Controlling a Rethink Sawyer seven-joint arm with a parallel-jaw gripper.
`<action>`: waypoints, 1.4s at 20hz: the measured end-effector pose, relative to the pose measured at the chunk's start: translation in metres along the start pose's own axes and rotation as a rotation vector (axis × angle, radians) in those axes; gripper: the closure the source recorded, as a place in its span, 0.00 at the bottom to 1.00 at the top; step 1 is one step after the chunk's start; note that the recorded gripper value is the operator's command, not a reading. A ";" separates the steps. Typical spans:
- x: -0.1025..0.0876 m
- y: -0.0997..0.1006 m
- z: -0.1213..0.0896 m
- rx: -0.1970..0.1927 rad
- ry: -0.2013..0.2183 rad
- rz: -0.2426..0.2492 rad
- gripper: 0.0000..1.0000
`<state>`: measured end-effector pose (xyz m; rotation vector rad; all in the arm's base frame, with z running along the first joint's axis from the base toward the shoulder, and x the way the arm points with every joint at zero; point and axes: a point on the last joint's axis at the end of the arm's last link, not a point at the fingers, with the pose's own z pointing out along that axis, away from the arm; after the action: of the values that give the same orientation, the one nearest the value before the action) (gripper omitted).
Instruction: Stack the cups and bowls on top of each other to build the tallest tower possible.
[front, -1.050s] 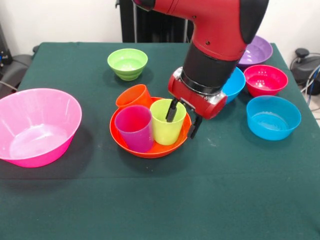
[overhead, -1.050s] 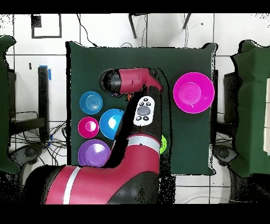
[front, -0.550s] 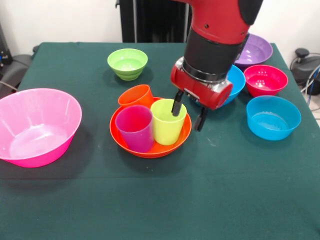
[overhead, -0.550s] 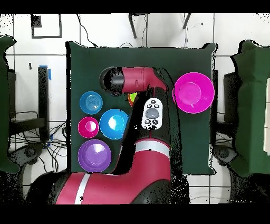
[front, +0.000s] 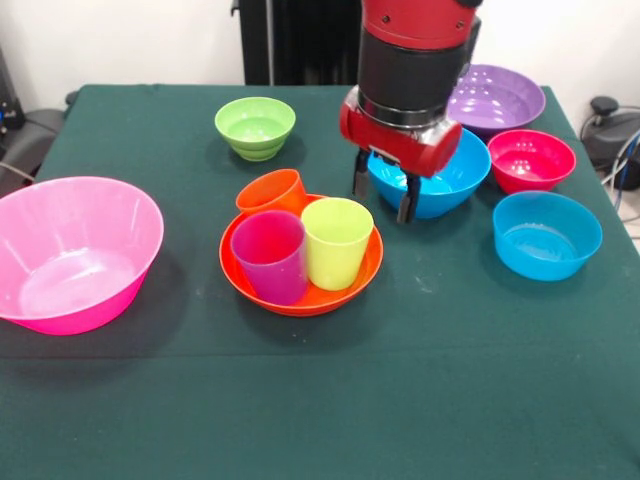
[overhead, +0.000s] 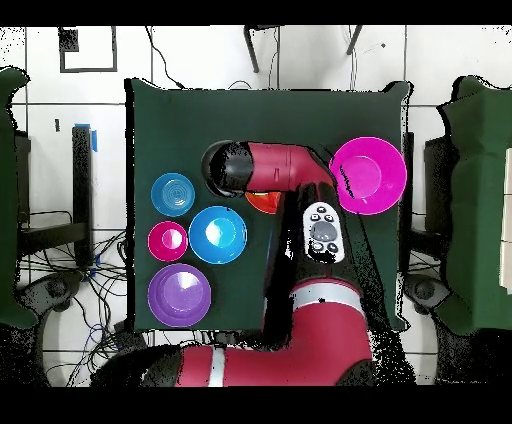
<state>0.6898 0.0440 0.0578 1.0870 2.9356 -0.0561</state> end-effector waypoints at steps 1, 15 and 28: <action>0.002 -0.003 0.000 -0.002 0.005 -0.013 0.00; 0.040 -0.035 0.010 -0.027 0.059 -0.244 0.00; 0.055 -0.044 -0.021 -0.016 0.009 -0.346 0.00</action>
<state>0.6194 0.0476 0.0790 0.5665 3.0889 -0.0303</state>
